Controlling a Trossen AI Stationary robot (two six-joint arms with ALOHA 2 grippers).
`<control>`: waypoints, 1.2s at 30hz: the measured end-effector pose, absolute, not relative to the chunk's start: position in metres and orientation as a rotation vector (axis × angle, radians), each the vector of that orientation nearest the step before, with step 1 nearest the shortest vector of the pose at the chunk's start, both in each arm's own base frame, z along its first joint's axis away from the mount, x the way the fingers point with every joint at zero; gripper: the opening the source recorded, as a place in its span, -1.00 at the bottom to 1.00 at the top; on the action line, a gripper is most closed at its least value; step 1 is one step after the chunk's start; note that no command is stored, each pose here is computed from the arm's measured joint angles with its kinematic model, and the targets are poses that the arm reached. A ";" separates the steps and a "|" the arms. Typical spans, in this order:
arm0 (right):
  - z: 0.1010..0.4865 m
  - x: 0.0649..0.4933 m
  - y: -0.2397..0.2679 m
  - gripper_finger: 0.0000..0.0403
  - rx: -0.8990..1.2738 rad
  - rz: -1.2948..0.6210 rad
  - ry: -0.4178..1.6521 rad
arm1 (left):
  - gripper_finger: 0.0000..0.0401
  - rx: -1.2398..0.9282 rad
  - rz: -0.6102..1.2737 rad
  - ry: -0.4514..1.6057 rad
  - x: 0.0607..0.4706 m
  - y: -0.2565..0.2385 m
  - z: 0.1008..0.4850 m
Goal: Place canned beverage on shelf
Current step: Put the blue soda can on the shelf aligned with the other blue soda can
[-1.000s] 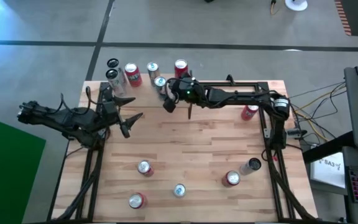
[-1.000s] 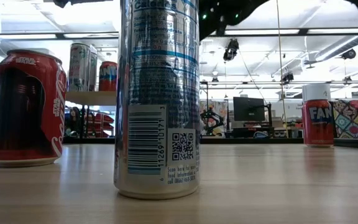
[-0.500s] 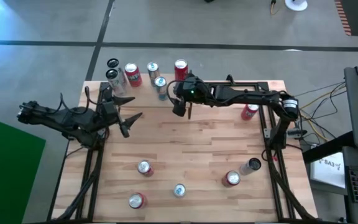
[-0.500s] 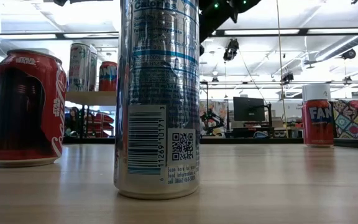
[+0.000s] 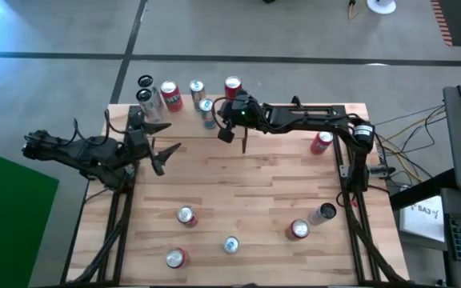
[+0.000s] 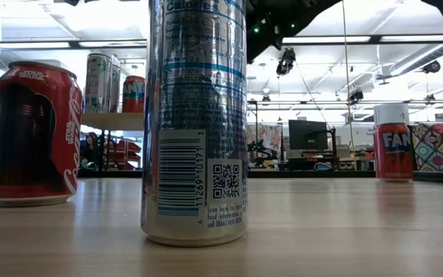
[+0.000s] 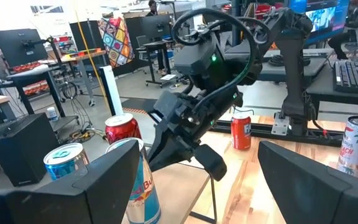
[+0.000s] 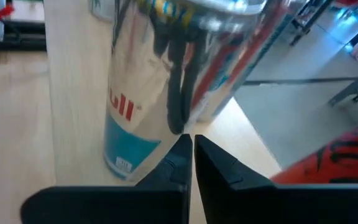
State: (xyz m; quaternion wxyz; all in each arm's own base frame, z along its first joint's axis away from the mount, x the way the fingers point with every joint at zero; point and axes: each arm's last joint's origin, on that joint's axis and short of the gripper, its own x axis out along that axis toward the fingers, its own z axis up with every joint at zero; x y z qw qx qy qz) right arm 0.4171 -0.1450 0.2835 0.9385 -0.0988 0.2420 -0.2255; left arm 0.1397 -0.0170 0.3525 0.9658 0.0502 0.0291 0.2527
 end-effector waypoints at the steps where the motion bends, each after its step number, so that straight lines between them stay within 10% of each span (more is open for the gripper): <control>1: 0.284 0.418 -0.145 -0.95 -0.204 -0.462 0.483 | 0.56 0.102 0.511 0.060 0.140 -0.017 0.352; 36: 0.284 0.430 -0.145 -0.95 -0.235 -0.426 0.358 | 0.56 0.090 0.508 0.096 0.152 -0.020 0.345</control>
